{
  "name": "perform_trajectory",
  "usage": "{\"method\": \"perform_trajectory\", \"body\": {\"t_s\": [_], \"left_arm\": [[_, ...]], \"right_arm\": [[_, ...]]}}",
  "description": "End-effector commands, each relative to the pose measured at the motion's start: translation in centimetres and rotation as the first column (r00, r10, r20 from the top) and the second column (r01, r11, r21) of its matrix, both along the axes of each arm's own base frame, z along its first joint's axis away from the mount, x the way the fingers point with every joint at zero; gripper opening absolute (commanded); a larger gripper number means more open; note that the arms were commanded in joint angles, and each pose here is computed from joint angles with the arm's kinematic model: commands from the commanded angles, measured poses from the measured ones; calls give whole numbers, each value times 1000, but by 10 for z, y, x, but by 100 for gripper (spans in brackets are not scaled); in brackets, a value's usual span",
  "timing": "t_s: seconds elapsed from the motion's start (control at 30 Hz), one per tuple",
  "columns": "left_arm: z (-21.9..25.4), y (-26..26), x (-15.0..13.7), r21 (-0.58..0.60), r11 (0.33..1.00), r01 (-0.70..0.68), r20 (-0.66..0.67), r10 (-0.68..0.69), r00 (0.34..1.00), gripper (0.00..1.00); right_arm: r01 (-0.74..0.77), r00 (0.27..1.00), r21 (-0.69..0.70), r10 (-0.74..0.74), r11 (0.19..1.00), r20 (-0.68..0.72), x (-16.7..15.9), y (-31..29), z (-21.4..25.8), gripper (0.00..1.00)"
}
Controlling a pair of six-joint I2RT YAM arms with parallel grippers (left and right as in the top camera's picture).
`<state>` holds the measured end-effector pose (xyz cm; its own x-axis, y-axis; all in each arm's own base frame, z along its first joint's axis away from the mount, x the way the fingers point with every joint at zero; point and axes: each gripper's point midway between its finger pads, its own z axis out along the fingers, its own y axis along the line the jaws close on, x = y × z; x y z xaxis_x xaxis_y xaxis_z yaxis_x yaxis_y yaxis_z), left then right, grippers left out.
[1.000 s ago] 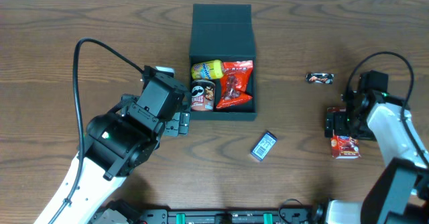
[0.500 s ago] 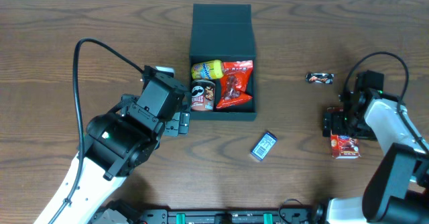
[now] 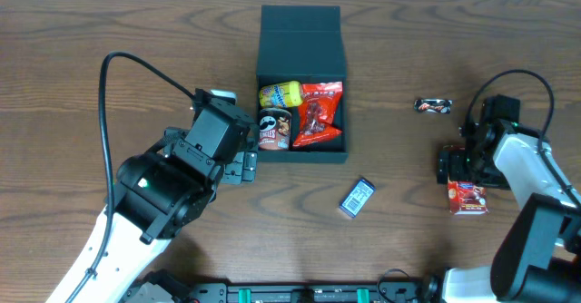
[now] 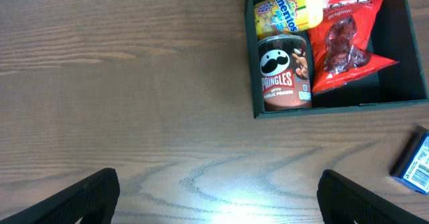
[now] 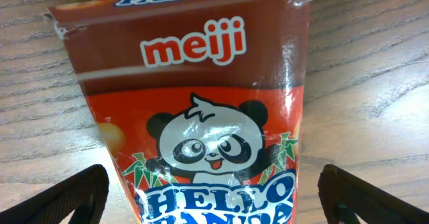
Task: Pack container
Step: 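Move the right gripper to the Hello Panda box and grasp it, then carry the Hello Panda box into the black box with the right gripper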
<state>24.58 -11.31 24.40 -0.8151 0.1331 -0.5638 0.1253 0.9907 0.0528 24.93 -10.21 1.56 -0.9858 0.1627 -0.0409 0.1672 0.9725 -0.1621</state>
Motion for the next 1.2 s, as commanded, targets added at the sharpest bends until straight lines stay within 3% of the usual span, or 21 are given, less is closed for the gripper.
{"method": "perform_trajectory", "body": {"t_s": [0.0, 0.37, 0.73, 0.9, 1.03, 1.17], "left_arm": [[-2, 0, 0, 1, 1000, -2, -6, 2, 1000, 95], [-2, 0, 0, 0, 1000, -2, -5, 2, 1000, 95], [0, -1, 2, -6, 1000, -1, 4, 1, 1000, 95], [0, -1, 2, -6, 1000, -1, 4, 1, 1000, 95], [-1, -1, 2, -6, 1000, -2, 3, 2, 1000, 95], [-1, -1, 2, -4, 1000, 2, 3, -1, 1000, 95]], "right_arm": [[31, 999, 7, -31, 999, -4, -3, 0, -3, 96], [32, 999, 7, -31, 999, -5, -3, 0, -3, 56], [31, 999, 1, -31, 1000, 15, 2, -2, -3, 45], [31, 999, -5, -31, 999, 36, 10, -4, 3, 23], [32, 999, -6, -31, 999, 42, 16, -6, 14, 17], [34, 999, -5, -34, 999, 39, 21, -8, 27, 2]]}}
